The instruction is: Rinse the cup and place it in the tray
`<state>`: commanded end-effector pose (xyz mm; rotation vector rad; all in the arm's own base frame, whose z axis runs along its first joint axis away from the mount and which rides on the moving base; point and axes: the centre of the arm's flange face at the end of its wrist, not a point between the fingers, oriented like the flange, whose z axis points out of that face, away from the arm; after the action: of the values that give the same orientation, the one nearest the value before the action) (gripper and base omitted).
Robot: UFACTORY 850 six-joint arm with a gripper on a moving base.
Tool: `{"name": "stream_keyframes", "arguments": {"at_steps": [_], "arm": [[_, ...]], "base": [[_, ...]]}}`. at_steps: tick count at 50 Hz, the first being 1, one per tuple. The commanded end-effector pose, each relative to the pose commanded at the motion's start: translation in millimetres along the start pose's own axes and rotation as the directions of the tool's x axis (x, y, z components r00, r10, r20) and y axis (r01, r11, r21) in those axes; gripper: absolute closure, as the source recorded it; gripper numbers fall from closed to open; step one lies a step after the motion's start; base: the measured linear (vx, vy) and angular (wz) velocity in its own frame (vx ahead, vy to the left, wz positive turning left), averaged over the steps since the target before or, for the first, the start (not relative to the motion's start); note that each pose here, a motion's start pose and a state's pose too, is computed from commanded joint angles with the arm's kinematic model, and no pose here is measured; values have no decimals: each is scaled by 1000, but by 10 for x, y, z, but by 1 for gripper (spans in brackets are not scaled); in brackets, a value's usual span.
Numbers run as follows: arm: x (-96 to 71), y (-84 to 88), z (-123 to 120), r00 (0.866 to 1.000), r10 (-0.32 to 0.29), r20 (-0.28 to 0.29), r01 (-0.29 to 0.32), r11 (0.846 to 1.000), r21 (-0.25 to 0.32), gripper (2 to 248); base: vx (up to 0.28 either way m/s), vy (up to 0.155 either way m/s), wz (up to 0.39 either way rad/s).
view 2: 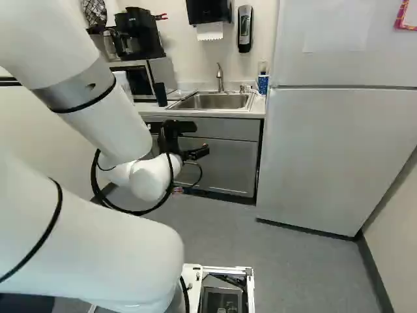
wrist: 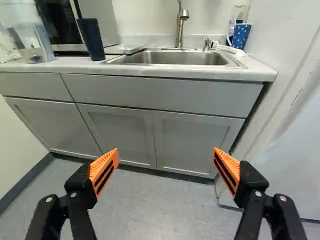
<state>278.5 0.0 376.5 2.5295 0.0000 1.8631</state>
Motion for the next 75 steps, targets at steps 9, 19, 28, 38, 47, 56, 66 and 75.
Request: {"name": "stream_keyframes", "arguments": {"at_steps": [9,19,28,38,47,56,66,75], "arm": [[99,0,30,1000,0,-24,0,1000,0,3],[215,0,68,999,0,-50,0,1000,0,3],[325,0,113,997,0,-72,0,1000,0,3],[451,0,168,995,0,-96,0,1000,0,3],[566,0,219,993,0,-117,0,1000,0,3],[682,0,271,990,0,-138,0,1000,0,3],[812,0,329,987,0,-160,0,1000,0,3],[930,0,382,984,0,-180,0,1000,0,3]], "base": [[0,0,0],[0,0,0],[0,0,0],[0,0,0],[0,0,0],[0,0,0],[0,0,0],[0,0,0]]}}
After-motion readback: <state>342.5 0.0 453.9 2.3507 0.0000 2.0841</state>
